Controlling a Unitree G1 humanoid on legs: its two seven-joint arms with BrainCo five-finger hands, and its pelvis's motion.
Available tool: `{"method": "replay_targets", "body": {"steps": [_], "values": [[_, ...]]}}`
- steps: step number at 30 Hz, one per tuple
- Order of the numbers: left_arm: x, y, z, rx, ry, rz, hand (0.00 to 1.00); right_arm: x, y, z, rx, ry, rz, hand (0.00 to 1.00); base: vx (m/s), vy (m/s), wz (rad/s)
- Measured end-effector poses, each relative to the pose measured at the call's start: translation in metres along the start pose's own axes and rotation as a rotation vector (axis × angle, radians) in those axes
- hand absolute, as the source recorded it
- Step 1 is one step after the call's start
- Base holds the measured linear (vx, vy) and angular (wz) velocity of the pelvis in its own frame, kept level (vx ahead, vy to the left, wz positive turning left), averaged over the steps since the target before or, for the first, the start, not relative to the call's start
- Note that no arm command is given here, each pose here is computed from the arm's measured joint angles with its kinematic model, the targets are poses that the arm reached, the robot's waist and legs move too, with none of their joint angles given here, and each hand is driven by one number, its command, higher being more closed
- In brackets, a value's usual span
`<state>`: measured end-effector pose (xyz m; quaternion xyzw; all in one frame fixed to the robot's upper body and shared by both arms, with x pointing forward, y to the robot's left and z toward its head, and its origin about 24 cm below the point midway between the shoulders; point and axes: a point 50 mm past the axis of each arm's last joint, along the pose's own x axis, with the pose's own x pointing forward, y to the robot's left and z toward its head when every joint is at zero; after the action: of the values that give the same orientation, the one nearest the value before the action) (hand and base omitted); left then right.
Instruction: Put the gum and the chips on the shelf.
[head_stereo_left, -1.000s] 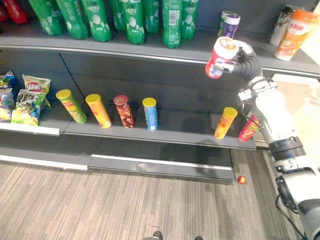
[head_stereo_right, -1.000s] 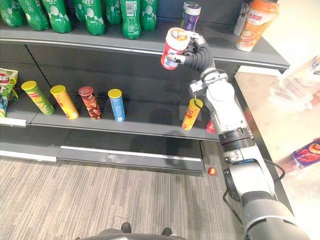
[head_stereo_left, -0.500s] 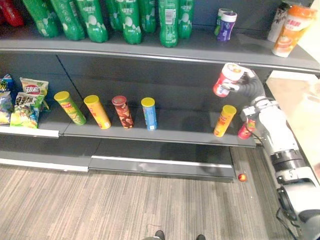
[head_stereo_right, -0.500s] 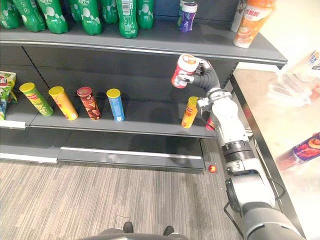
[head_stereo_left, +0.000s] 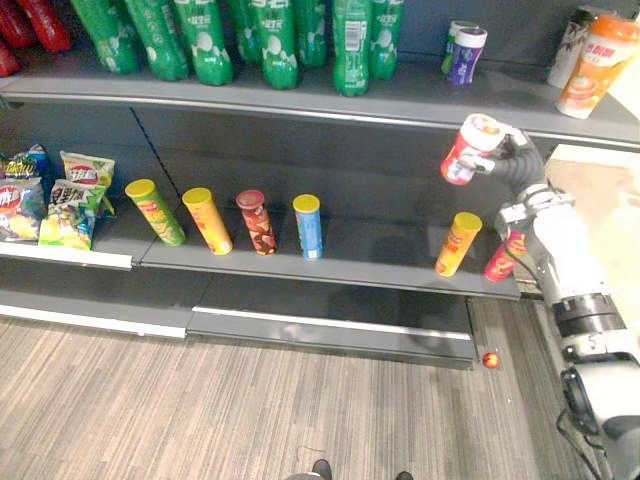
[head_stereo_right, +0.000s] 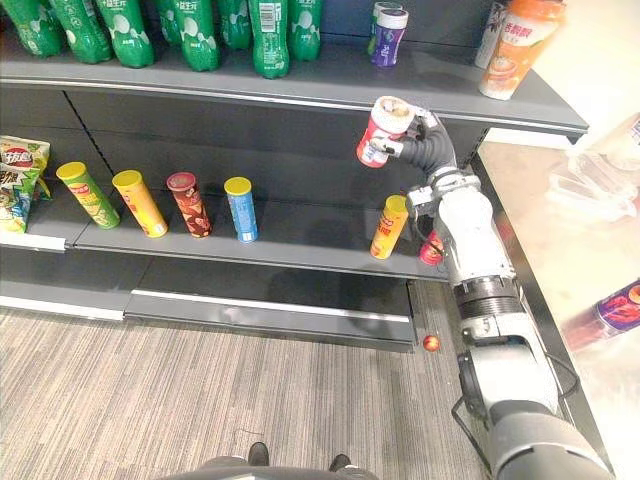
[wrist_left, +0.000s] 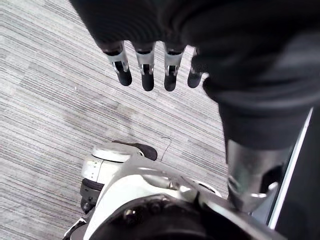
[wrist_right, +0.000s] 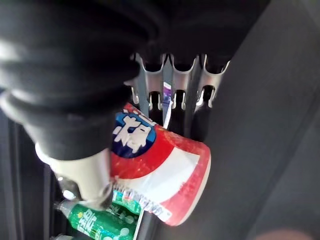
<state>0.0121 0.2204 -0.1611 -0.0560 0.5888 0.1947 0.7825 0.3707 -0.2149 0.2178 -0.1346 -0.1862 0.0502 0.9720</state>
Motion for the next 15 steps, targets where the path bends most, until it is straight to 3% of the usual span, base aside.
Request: {"method": "replay_targets", "body": {"steps": [15], "values": [[0.001,0.000,0.002,0.007,0.000,-0.011,0.00,0.026,-0.013,0.045,-0.084,-0.058,-0.002,1.00,0.00,0.002,0.02]]}}
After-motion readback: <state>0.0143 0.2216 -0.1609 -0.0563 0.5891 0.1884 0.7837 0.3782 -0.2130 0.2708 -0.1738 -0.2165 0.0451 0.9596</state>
